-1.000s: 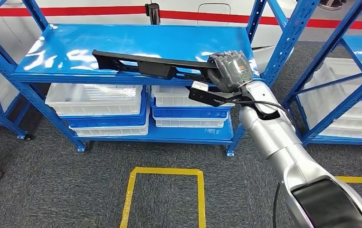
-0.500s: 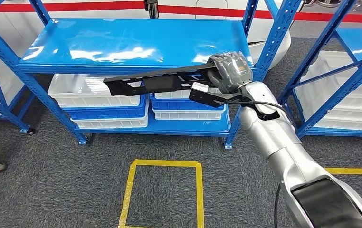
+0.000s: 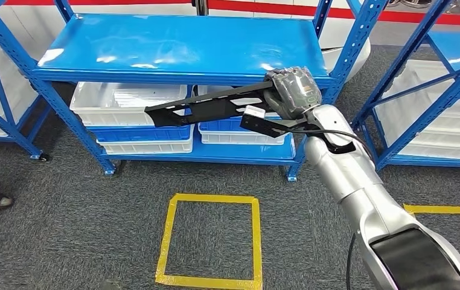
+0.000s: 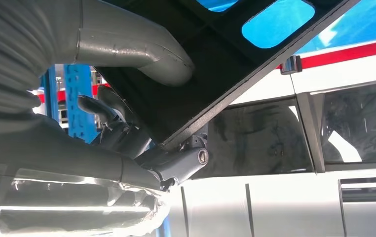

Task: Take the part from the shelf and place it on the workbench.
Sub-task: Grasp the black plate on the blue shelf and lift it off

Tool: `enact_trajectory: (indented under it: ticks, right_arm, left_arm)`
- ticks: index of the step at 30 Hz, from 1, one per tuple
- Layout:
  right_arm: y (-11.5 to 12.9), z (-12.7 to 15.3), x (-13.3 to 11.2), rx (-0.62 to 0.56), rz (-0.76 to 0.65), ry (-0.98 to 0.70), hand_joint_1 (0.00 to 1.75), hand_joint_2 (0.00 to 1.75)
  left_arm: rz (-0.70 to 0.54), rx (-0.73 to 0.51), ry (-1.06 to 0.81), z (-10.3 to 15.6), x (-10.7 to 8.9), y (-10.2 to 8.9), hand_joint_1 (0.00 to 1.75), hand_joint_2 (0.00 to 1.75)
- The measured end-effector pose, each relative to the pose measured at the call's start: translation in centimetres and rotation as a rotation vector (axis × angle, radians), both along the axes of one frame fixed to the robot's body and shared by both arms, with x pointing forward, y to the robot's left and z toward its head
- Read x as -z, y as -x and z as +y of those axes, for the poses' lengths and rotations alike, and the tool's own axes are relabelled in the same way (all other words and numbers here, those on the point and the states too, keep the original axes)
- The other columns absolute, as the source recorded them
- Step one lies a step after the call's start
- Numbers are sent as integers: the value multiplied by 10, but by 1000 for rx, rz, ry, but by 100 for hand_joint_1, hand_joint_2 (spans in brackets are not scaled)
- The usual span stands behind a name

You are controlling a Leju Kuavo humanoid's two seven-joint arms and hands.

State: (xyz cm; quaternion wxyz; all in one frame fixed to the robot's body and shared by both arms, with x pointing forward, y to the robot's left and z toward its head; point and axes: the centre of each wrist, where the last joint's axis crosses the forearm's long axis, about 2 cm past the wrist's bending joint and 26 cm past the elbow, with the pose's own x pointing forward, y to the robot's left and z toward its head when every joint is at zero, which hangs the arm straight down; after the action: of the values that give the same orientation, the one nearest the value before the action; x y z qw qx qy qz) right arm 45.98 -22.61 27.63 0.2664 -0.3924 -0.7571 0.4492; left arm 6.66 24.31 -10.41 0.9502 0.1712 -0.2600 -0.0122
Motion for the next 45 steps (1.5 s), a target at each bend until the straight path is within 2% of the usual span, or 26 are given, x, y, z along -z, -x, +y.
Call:
enact_trajectory:
  ticks: [10,24,45]
  right_arm:
    - [0,-1,-1,-5,-3,-2,175,175]
    - [-2,-8,-3,12,-20,-9,175,175]
    - [1,-7,6,12,-5,-15,175,175]
  left_arm:
    - [12,-32,0,3,1,4,0,175]
    - [-16,-26,-8,-2,-1,-5,0,175]
    - [-19,-22,-4,-4,-1,-5,0,175]
